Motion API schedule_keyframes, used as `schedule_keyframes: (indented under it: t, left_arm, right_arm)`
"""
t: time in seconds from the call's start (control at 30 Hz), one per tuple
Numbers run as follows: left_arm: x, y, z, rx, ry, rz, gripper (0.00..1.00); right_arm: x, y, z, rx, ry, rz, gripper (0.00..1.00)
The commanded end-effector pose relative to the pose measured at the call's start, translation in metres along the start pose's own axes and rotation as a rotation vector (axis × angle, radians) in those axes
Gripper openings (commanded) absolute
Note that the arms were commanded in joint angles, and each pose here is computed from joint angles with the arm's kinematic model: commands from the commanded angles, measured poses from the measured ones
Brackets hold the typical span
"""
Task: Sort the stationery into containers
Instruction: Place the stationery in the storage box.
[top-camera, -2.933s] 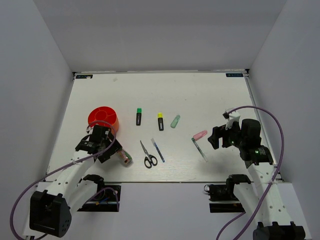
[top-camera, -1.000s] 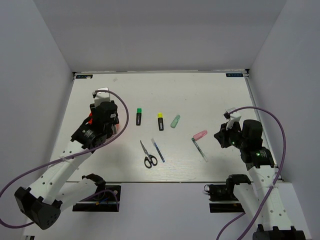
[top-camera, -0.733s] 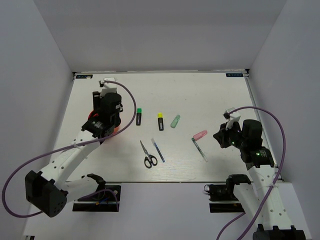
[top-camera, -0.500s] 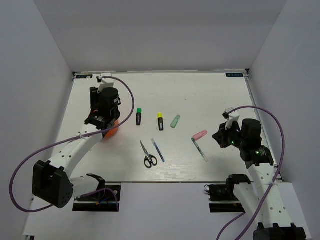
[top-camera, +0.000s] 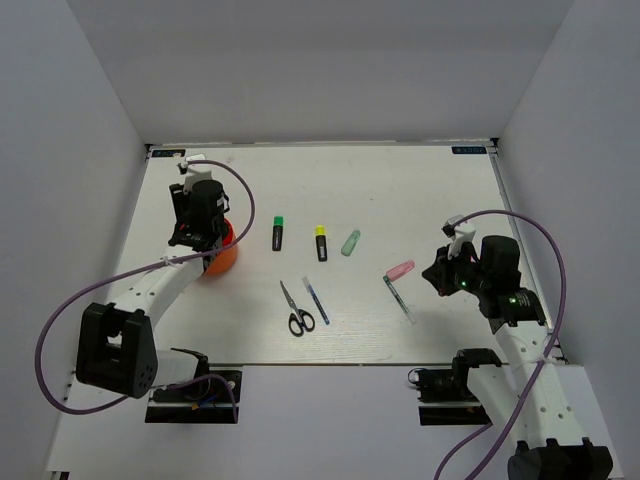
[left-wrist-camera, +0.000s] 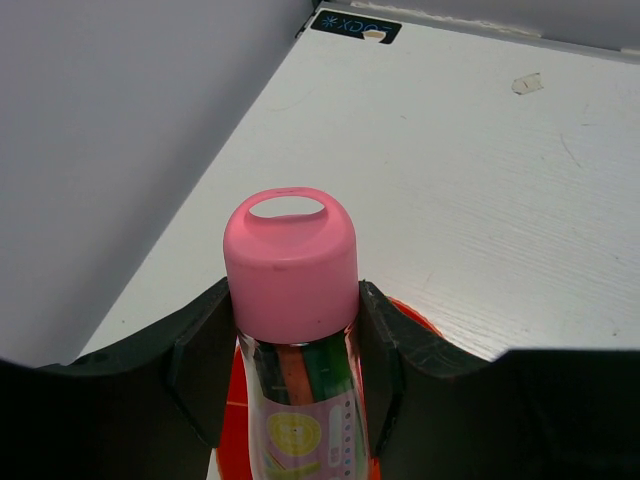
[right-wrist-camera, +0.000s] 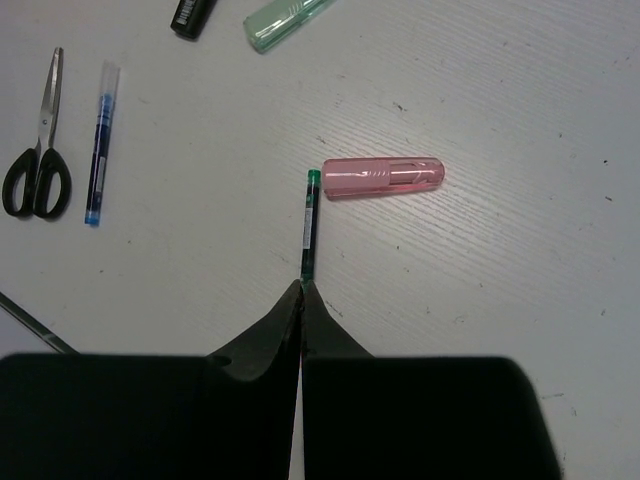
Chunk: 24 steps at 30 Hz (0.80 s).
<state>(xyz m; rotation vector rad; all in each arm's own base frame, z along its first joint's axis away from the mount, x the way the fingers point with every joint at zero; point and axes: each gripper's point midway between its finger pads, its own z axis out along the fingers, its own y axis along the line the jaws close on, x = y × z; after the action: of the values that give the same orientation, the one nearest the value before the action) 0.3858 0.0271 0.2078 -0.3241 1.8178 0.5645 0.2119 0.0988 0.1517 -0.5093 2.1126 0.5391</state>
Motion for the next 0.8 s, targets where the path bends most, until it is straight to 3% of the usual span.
schedule_keyframes:
  t: [0.0, 0.77]
  left_arm:
    - [-0.018, -0.008, 0.004, 0.039, -0.069, -0.079, 0.0]
    - [0.0, -0.007, 0.021, 0.039, -0.123, -0.04, 0.0]
  right_arm:
    - [-0.009, 0.004, -0.001, -0.022, -0.022, -0.01, 0.0]
    - [-0.004, 0.005, 0.004, -0.041, 0.004, -0.003, 0.0]
